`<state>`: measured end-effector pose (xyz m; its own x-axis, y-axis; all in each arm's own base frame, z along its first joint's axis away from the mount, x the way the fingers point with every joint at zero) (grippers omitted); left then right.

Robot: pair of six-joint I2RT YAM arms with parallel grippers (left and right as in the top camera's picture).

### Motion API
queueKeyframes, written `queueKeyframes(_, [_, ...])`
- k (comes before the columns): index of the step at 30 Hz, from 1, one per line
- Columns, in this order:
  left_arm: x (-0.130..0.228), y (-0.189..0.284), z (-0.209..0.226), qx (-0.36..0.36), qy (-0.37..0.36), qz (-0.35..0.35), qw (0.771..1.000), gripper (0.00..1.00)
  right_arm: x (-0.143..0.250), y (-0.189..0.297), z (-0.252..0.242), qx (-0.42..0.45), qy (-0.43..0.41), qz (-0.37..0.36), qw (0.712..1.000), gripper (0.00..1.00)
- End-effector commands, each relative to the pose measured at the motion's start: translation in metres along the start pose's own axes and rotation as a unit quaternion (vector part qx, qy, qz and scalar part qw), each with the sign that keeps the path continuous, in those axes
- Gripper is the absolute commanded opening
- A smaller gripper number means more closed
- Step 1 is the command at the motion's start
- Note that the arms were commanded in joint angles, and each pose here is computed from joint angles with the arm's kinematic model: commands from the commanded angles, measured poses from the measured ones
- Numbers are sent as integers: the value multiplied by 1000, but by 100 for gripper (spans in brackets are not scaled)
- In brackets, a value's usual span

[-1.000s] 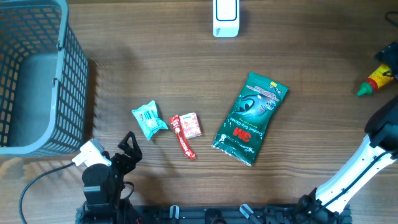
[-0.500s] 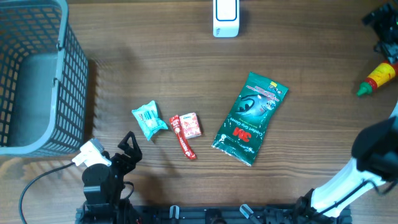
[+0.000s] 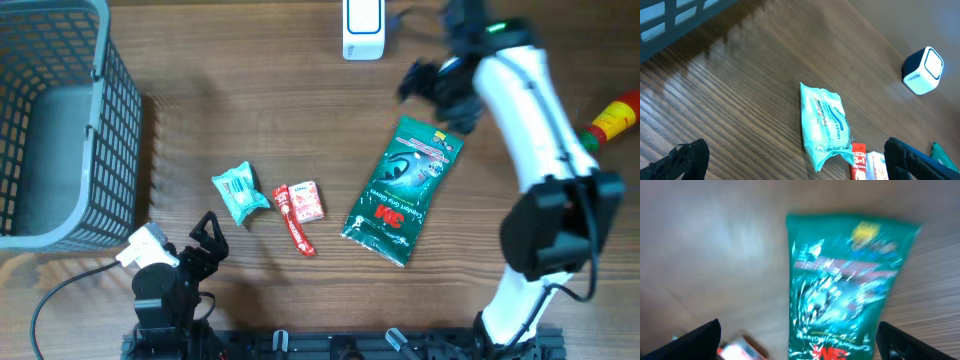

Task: Scan the item barcode
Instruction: 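Swing the right gripper back down onto the green glove pack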

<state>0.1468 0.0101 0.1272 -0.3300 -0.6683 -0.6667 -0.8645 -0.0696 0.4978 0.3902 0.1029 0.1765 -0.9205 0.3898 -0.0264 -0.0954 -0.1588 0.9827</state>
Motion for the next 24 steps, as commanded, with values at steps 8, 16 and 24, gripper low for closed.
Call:
queueKeyframes(8, [2,-2,3,-6,1,1,1000,100,76,-91,-16,113,-14,68,991,100])
queueKeyframes(16, [2,-2,3,-6,1,1,1000,100,82,-128,-26,87,11,50,995,100])
queueKeyframes(24, [2,-2,3,-6,1,1,1000,100,87,-153,-35,101,63,78,990,98])
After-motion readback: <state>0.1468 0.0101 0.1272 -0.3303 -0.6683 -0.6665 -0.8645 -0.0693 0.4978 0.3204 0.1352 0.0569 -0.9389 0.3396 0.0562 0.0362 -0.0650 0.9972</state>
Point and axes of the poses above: each gripper's point midway between its finger pads, its own y axis back along the fingers, its own z axis along the line the jaws close on, x = y × z, the point moved 6 cm from there along y, back along the fingers, and after that the axes turned 2 degrees about y, right-handed, at the moved point
